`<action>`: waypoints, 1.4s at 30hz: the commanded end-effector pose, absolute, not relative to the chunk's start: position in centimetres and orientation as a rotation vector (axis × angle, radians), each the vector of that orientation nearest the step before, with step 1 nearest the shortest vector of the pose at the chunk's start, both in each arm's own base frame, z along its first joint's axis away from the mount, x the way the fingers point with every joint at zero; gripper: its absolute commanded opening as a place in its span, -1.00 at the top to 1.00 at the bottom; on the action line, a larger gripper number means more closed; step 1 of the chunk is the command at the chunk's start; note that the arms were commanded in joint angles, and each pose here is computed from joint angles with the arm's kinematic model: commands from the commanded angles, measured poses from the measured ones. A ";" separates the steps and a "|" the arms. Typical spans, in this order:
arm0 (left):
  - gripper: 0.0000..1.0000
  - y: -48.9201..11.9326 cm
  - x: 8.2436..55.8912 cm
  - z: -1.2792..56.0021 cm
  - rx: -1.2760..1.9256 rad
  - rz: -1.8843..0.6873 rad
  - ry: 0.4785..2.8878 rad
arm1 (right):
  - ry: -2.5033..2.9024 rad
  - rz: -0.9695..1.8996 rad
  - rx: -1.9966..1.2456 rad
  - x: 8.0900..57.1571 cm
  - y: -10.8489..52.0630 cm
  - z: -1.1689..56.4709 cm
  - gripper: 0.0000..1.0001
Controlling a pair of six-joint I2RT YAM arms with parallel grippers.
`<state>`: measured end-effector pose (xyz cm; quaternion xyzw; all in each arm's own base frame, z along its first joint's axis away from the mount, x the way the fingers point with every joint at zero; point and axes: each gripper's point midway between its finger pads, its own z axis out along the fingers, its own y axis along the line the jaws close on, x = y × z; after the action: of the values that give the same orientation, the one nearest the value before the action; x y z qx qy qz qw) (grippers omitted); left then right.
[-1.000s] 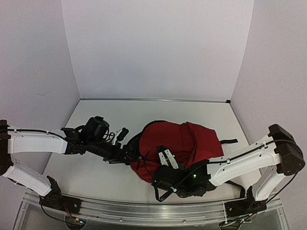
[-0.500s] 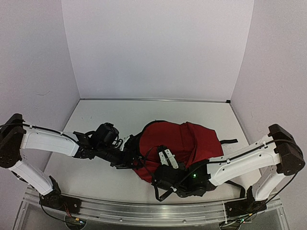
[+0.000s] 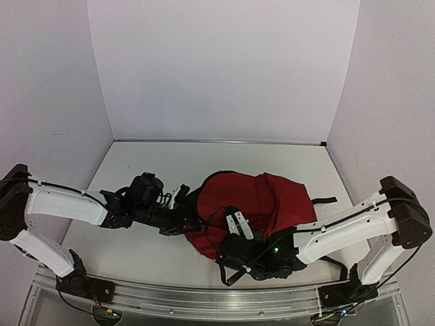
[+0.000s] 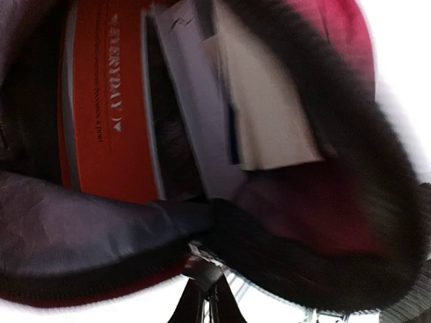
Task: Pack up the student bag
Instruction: Zip the student bag at the center of the board.
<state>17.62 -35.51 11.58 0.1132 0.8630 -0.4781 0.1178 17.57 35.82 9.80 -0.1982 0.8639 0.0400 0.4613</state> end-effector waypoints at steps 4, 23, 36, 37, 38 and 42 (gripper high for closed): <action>1.00 -34.2 19.6 15.1 0.140 -1.454 2.435 | 2.123 -0.025 -0.459 19.0 33.4 8.8 1.00; 1.00 -29.6 22.1 16.9 0.075 -1.385 2.427 | 2.107 0.049 -0.585 17.8 35.4 11.0 1.00; 1.00 -30.3 19.7 18.1 0.249 -1.500 2.434 | 2.061 0.159 -0.634 18.9 40.3 15.3 -0.16; 1.00 -30.3 19.6 18.1 0.253 -1.502 2.436 | 2.060 0.175 -0.646 19.1 40.8 15.4 -0.20; 1.00 -30.3 19.5 18.2 0.256 -1.505 2.436 | 2.057 0.190 -0.659 19.3 41.3 15.5 -0.25; 1.00 -30.2 19.4 18.4 0.261 -1.513 2.431 | 2.045 0.220 -0.721 20.0 43.3 15.3 -0.40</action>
<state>19.19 -29.88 15.50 0.0663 0.8569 -0.4990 0.1110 19.28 40.99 15.28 -0.2627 0.8412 0.0777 0.4661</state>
